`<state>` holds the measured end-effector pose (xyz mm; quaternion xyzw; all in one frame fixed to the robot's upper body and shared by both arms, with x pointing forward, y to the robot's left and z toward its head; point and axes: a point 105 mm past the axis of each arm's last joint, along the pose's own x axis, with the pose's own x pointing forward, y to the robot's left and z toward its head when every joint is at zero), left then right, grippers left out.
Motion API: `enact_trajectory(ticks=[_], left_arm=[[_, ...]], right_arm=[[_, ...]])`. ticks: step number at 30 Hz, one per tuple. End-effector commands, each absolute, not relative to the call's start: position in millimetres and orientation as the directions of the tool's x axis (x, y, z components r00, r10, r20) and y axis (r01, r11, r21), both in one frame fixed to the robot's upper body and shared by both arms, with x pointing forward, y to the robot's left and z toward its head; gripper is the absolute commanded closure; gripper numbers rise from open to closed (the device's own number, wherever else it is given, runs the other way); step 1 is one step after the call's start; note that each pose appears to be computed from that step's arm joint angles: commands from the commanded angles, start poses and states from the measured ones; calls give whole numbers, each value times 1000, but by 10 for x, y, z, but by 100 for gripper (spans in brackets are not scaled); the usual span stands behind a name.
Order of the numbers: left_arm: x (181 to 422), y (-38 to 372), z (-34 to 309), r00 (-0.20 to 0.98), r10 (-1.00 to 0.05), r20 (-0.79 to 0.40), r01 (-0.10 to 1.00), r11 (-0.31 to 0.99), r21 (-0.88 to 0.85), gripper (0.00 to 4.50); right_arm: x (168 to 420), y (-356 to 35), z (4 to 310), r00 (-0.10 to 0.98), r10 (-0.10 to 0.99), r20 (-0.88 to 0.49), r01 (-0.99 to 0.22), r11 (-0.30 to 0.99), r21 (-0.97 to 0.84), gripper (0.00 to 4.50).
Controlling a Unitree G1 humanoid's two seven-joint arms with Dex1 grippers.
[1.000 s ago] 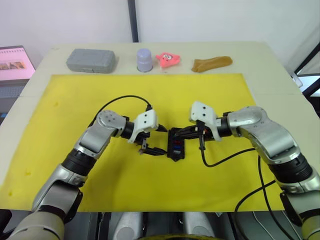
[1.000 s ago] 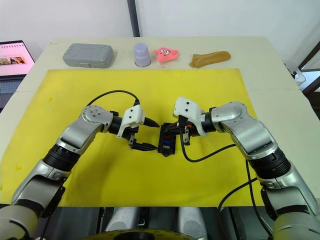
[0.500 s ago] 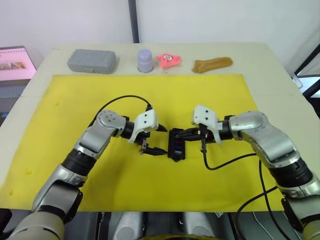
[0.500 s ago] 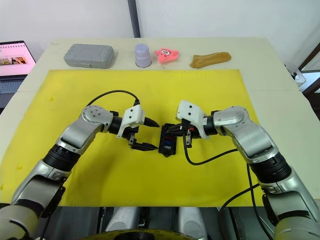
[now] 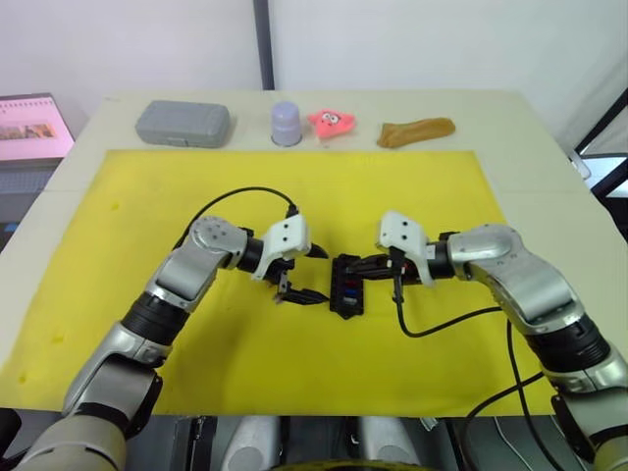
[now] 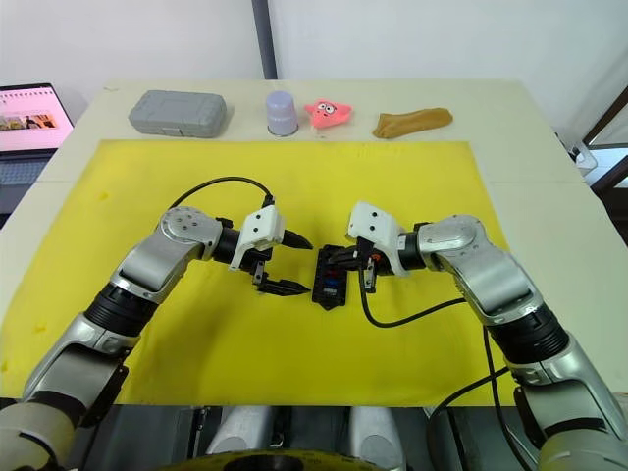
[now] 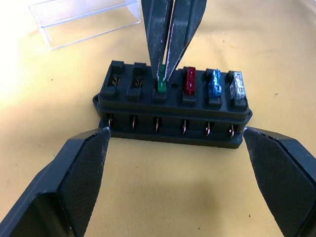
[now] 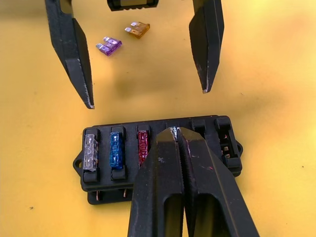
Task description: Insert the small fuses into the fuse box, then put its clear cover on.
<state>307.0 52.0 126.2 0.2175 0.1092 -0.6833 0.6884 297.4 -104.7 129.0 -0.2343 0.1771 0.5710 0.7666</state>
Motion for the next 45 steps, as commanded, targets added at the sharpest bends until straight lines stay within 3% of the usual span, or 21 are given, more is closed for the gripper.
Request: enact_trajectory(ticks=[1, 7, 16, 26, 33, 40, 45], left_arm=[[3073, 515, 1371, 57, -903, -426, 981, -28, 190, 0], [3072, 515, 1375, 56, -903, -426, 981, -29, 190, 0], [3073, 520, 1381, 59, -902, -427, 981, -27, 191, 0], [3070, 549, 1394, 57, -903, -426, 980, -31, 197, 0], [3065, 616, 1480, 67, -914, -400, 972, -30, 231, 0], [2998, 872, 1651, 100, -927, -360, 973, 15, 232, 0], [2930, 1231, 1739, 155, -913, -378, 973, 75, 218, 0]], right_arm=[[2835, -1265, 602, 213, 682, -700, -952, 307, 10, 441], [2798, -1379, 383, 209, 614, -761, -947, 320, -3, 441], [2780, -1433, 300, 200, 569, -798, -949, 314, -15, 441], [2993, -1148, 958, 297, 739, -604, -943, 325, -66, 441], [2987, -1050, 1648, 314, 829, -463, -948, 300, -105, 441], [2919, -1215, 2052, 376, 829, -414, -924, 305, -228, 441], [2797, -1498, 2043, 401, 775, -488, -902, 242, -357, 441]])
